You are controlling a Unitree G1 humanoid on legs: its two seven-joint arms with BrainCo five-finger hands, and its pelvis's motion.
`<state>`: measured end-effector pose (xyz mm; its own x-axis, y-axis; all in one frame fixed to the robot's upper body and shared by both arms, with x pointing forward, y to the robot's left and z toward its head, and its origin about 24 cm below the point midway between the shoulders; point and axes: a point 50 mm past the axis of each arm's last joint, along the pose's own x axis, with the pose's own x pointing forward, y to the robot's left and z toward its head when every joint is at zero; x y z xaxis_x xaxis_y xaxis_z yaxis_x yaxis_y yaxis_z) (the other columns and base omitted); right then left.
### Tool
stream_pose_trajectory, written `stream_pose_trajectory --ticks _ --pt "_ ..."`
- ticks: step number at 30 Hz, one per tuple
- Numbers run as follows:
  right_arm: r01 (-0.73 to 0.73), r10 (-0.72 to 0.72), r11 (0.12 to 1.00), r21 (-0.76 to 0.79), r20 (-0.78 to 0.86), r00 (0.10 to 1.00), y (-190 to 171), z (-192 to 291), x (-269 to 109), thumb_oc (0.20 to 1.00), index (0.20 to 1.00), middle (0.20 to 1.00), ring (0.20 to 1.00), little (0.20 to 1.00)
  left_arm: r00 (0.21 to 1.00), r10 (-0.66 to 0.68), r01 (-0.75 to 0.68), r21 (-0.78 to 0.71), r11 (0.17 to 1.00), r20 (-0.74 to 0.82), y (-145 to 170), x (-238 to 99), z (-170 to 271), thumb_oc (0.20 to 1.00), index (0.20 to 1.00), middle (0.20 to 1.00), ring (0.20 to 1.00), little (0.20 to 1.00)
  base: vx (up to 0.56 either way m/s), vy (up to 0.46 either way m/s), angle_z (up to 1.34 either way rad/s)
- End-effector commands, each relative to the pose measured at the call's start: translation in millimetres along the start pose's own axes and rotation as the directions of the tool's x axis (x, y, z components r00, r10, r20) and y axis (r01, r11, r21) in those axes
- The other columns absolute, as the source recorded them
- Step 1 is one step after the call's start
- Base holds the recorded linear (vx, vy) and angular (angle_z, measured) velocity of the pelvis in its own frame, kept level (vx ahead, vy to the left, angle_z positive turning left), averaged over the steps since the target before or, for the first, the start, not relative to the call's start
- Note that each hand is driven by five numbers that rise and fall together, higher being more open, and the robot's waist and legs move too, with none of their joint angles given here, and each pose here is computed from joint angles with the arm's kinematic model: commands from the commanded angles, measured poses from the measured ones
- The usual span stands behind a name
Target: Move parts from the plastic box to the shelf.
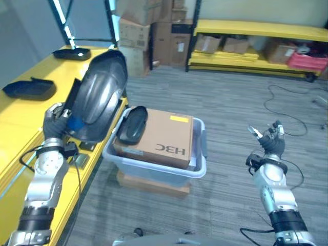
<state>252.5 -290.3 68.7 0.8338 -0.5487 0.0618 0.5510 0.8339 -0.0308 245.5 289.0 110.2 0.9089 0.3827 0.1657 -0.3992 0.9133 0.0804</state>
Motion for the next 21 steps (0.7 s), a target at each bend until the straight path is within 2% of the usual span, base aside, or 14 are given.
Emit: stream_pose_trajectory --ticks 1,9,13,16,21 --pt "-0.061 0.055 0.997 0.041 0.137 0.989 11.6 30.5 5.1 1.0 1.0 1.0 1.0 1.0 0.962 0.066 -0.053 -0.053 0.997 0.266 12.9 16.3 50.7 0.2 0.2 0.2 0.2 0.2 0.0 0.005 0.4" --pt "-0.063 0.057 0.997 0.039 0.136 0.989 5.3 31.0 3.2 1.0 1.0 1.0 1.0 1.0 0.95 0.082 -0.045 -0.127 0.991 0.302 15.5 10.6 50.4 0.2 0.2 0.2 0.2 0.2 -0.02 -0.019 0.83" --pt "-0.023 0.019 0.999 0.026 0.142 0.99 2.3 30.2 1.2 1.0 1.0 1.0 1.0 1.0 0.942 0.024 0.015 -0.115 0.993 0.335 8.8 5.1 53.7 0.2 0.2 0.2 0.2 0.2 -0.02 0.016 0.49" --pt "0.025 -0.03 0.999 0.035 0.148 0.988 -5.8 29.8 -1.1 1.0 1.0 1.0 1.0 1.0 0.937 -0.053 0.102 -0.126 0.987 0.345 -6.0 8.1 54.5 0.2 0.2 0.2 0.2 0.2 -0.02 0.079 1.74" --pt "-0.015 0.009 0.999 0.041 0.156 0.988 -2.0 28.1 -2.1 1.0 1.0 1.0 1.0 1.0 0.939 -0.057 0.105 -0.125 0.987 0.339 -12.8 8.2 55.4 0.2 0.2 0.2 0.2 0.2 0.1 0.107 1.3"
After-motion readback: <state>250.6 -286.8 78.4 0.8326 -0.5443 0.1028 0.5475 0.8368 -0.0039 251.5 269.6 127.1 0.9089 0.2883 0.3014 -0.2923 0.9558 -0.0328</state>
